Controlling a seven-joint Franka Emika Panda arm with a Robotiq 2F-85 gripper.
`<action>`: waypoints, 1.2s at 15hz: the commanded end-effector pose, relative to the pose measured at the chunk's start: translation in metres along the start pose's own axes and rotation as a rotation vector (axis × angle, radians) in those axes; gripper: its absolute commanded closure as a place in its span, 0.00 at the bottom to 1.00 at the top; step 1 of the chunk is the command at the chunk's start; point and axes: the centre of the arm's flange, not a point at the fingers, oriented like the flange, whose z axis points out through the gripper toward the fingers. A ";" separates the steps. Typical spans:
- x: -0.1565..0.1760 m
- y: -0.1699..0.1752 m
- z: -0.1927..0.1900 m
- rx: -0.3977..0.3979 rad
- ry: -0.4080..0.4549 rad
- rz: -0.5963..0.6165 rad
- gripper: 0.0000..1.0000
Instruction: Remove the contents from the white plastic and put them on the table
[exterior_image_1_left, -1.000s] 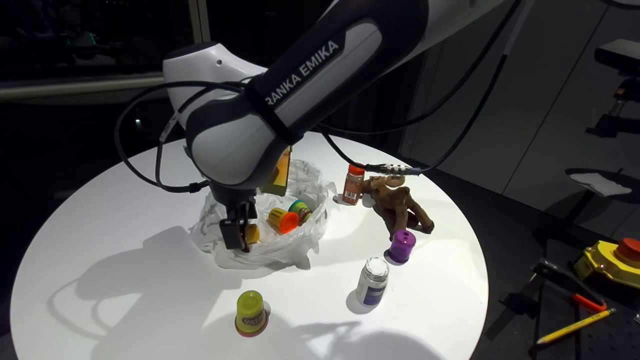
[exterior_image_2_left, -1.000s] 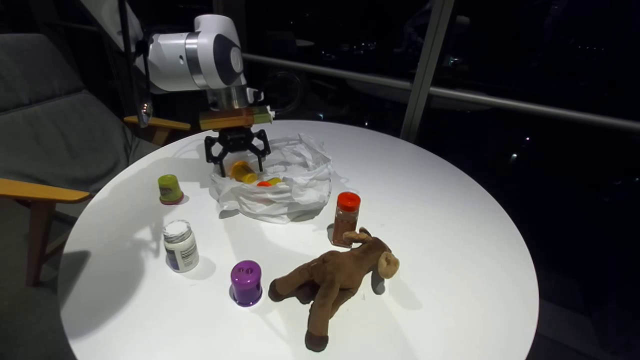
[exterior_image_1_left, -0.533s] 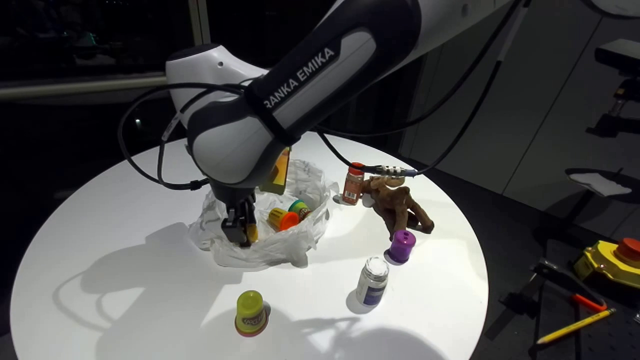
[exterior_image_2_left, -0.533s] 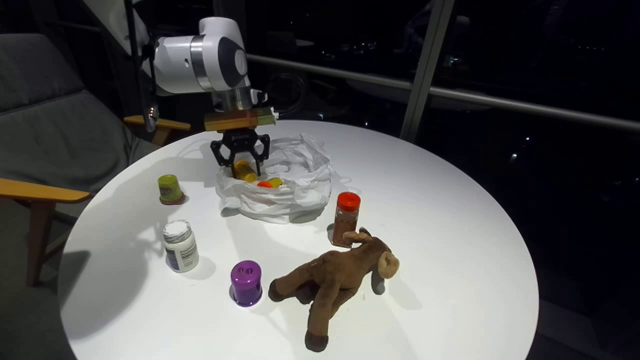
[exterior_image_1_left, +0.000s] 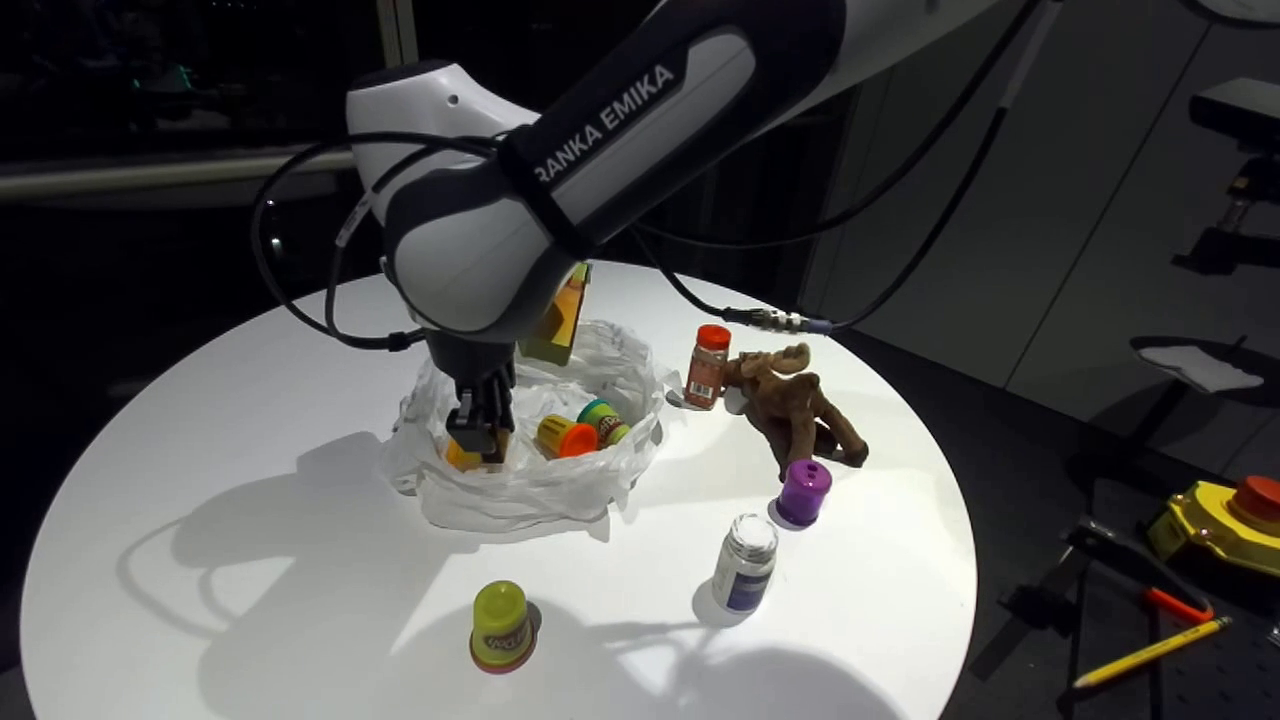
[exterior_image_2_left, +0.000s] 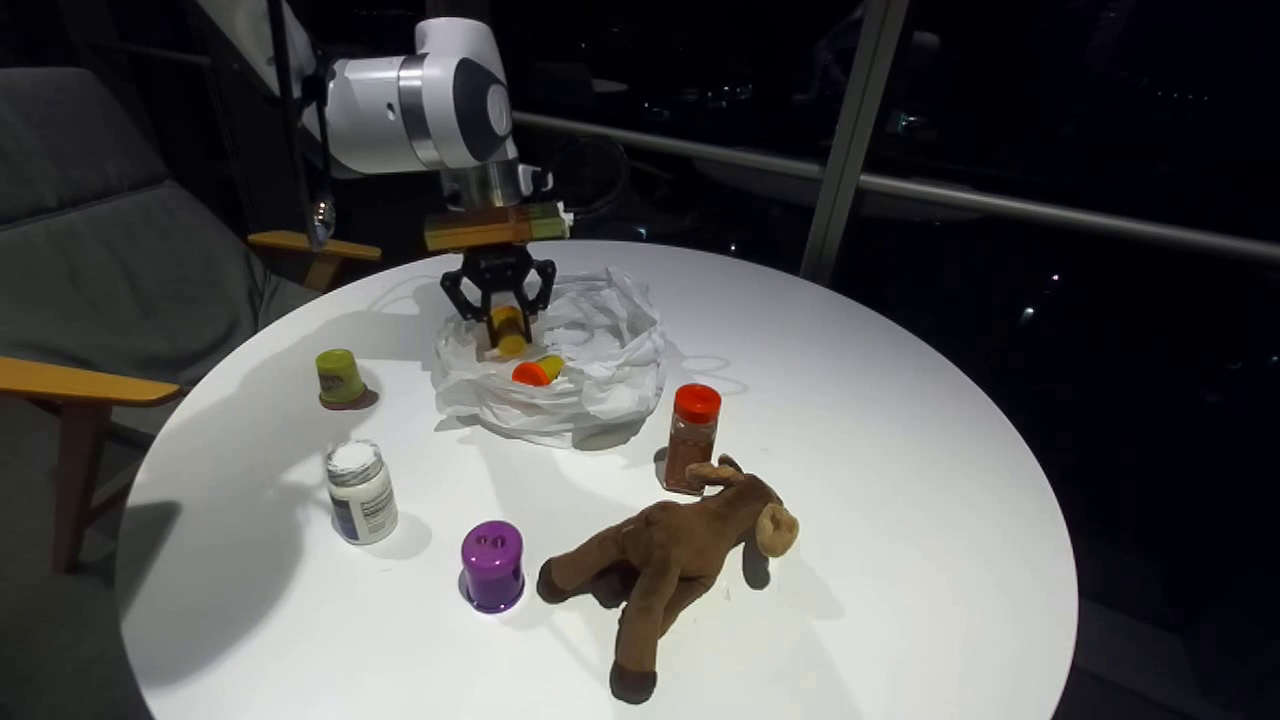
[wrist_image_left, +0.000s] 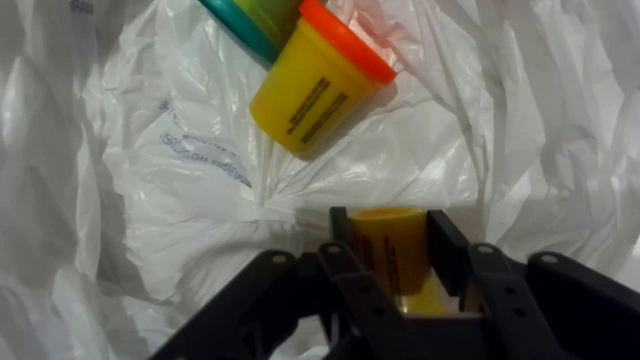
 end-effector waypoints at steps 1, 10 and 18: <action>-0.014 0.014 -0.036 -0.023 0.006 0.097 0.82; -0.079 -0.026 -0.116 -0.127 -0.076 0.301 0.82; -0.124 -0.128 -0.125 -0.124 -0.106 0.312 0.82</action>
